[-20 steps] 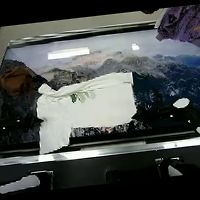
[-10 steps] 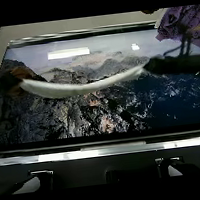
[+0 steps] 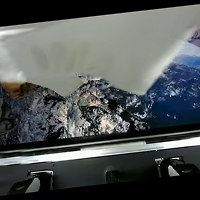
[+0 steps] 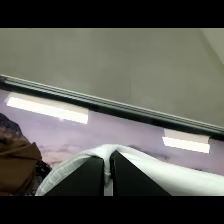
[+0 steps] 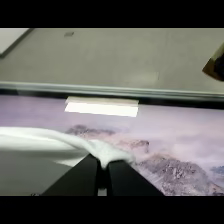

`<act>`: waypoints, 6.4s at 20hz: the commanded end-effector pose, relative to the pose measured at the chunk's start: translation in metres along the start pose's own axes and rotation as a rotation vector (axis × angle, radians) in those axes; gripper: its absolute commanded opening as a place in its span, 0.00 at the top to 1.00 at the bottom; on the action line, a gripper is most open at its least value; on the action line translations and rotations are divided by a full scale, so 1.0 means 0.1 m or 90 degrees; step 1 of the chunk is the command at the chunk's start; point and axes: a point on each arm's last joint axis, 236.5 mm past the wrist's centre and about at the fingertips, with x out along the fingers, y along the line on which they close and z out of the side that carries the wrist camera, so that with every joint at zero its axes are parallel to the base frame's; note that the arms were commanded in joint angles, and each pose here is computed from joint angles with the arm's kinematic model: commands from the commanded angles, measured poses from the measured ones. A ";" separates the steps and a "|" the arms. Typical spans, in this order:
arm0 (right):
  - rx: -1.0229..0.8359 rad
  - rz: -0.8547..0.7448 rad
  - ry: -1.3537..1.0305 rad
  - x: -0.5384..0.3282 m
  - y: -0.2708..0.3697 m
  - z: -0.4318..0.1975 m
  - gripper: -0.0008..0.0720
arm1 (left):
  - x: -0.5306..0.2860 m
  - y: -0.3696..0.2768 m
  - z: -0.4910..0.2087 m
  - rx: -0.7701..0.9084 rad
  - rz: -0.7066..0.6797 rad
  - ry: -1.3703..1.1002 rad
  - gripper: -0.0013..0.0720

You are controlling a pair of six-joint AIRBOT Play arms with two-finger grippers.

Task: Fold the clothes and pants, and hang the long-sleeved shirts on hangers.

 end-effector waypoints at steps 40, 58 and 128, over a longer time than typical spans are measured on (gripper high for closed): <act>0.281 -0.118 0.847 2.78 -1.53 -4.95 0.95 | 2.94 0.96 -4.78 0.000 0.083 0.861 0.96; 0.289 -0.043 0.891 2.51 -1.27 -4.81 0.31 | 2.93 0.97 -4.69 -0.003 0.104 0.858 0.26; 0.437 -0.084 0.844 0.32 -0.76 -4.70 0.95 | -0.33 0.34 -4.87 -0.271 -0.002 0.828 0.96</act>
